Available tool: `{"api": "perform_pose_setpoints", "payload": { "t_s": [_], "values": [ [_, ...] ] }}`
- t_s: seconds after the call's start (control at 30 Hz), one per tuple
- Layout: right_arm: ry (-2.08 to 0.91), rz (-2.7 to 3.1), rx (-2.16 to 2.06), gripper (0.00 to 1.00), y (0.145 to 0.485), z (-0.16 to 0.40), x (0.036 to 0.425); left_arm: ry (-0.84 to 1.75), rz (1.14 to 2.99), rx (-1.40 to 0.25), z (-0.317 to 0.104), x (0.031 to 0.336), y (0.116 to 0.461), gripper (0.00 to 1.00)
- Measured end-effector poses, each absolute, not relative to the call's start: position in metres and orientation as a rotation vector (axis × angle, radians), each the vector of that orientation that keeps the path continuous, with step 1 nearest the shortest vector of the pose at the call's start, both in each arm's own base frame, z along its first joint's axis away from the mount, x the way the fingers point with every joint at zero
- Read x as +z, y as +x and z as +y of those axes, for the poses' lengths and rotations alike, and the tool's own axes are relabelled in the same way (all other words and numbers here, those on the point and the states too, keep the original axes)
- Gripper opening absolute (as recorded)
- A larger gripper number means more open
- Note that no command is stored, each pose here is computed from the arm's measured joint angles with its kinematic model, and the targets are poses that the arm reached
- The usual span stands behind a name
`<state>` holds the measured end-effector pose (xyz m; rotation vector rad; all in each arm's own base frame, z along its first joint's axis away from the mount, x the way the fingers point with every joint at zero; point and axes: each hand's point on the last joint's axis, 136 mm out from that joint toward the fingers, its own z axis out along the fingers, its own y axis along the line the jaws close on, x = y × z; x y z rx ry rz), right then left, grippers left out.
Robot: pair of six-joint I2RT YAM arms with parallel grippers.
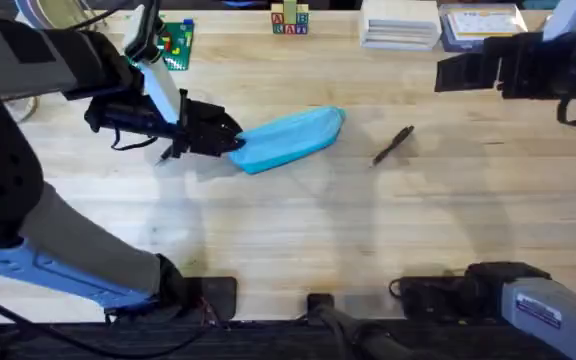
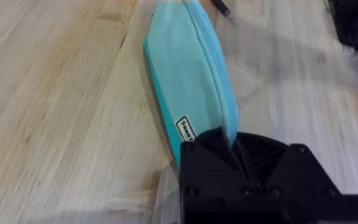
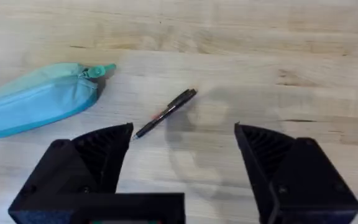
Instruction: Unzip the bag, pick up the pens from the table one at a time and place them inside, then zip the bag closed.
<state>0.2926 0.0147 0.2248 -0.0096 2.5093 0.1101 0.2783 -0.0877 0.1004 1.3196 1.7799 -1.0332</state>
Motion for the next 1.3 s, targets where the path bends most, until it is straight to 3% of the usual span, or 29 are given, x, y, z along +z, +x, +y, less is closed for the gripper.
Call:
{"api": "perform_pose_setpoints", "payload": {
  "t_s": [0.4, 0.8, 1.3],
  "values": [
    [-0.02, 2.509, 0.107, 0.998, 0.293, 0.015, 0.225, 1.319, 1.78, -1.033, -0.088, 0.1, 0.278, 0.045],
    [-0.259, 2.492, 0.04, 0.997, 0.293, 0.016, 0.225, 1.32, 1.78, -1.033, -0.088, 0.1, 0.278, 0.043],
    [-0.882, 2.284, 0.222, 0.996, 0.281, 0.065, 0.231, 1.319, 1.78, -1.034, -0.088, 0.1, 0.278, 0.043]
  ]
}}
